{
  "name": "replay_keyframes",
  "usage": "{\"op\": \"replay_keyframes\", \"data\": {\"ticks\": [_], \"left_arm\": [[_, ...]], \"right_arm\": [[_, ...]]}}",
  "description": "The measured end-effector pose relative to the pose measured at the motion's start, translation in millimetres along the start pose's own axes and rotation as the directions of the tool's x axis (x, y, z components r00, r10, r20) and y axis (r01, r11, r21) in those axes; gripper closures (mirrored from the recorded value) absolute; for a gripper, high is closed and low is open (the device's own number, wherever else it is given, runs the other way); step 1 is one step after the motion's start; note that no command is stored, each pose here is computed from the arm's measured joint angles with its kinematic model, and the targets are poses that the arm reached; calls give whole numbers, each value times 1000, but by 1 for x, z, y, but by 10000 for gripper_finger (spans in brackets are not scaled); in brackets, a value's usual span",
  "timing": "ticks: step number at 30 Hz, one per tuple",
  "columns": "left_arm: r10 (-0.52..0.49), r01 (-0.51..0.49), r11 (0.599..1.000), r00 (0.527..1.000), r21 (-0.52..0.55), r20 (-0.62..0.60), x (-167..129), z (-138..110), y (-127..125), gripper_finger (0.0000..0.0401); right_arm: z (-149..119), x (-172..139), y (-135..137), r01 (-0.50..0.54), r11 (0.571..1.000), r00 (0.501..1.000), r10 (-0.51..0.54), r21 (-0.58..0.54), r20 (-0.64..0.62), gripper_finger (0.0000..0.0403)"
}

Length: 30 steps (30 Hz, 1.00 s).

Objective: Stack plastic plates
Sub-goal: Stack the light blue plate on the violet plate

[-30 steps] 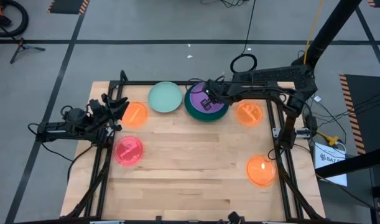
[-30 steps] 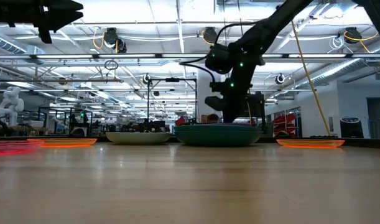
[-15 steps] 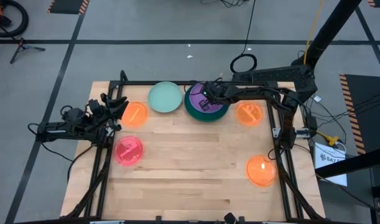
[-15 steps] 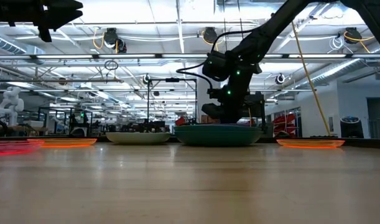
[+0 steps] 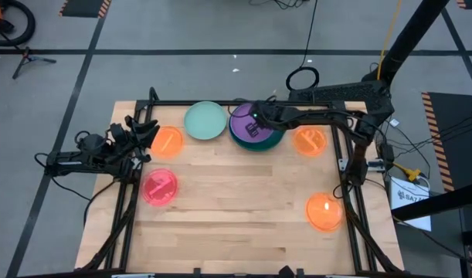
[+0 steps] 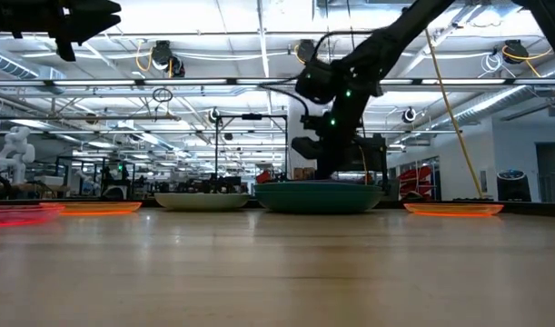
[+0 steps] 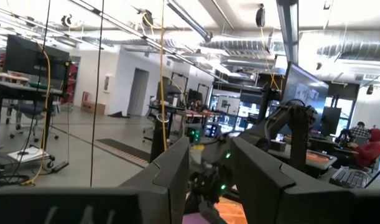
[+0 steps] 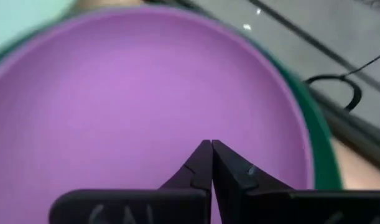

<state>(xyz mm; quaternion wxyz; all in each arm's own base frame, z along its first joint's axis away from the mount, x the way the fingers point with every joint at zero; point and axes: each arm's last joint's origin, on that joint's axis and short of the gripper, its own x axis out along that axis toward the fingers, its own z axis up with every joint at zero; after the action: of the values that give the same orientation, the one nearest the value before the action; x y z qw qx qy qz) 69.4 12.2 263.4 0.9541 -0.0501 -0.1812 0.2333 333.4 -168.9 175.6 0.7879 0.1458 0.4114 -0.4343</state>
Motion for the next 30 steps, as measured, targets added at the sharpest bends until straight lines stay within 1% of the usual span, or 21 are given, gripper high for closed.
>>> {"op": "replay_keyframes", "data": {"ticks": [2,5,8,10,12,16,19,23,27,30], "left_arm": [[0,0,1000,1000,0,0,0,0,0,279],[0,0,1000,1000,0,0,0,0,0,279],[0,0,1000,1000,-1,0,0,0,0,279],[0,0,1000,1000,-4,-3,0,0,0,279],[0,0,1000,1000,-8,-10,0,-1,0,279],[0,0,1000,1000,-21,-15,0,-2,0,279],[0,-1,1000,1000,-28,-20,0,-2,0,279],[0,-1,999,1000,-44,-20,0,-2,0,279],[0,-1,999,1000,-49,-21,0,-2,0,279],[0,-2,999,1000,-47,-27,1,-3,-1,279]], "right_arm": [[3,-12,0,3,1000,1000,-3,-12,25,403],[7,-31,4,-25,999,998,27,-33,65,403],[8,-51,9,-55,995,994,63,-86,94,403],[6,-63,14,-97,987,987,112,-129,114,403],[1,-72,17,-149,975,975,173,-166,139,403],[-22,-83,18,-265,942,926,308,-205,220,403],[-41,-88,13,-296,928,899,351,-225,263,403],[-60,-96,6,-375,886,848,447,-273,284,403],[-71,-108,1,-462,813,775,565,-354,285,403],[-79,-117,1,-501,752,704,642,-429,303,403]]}}
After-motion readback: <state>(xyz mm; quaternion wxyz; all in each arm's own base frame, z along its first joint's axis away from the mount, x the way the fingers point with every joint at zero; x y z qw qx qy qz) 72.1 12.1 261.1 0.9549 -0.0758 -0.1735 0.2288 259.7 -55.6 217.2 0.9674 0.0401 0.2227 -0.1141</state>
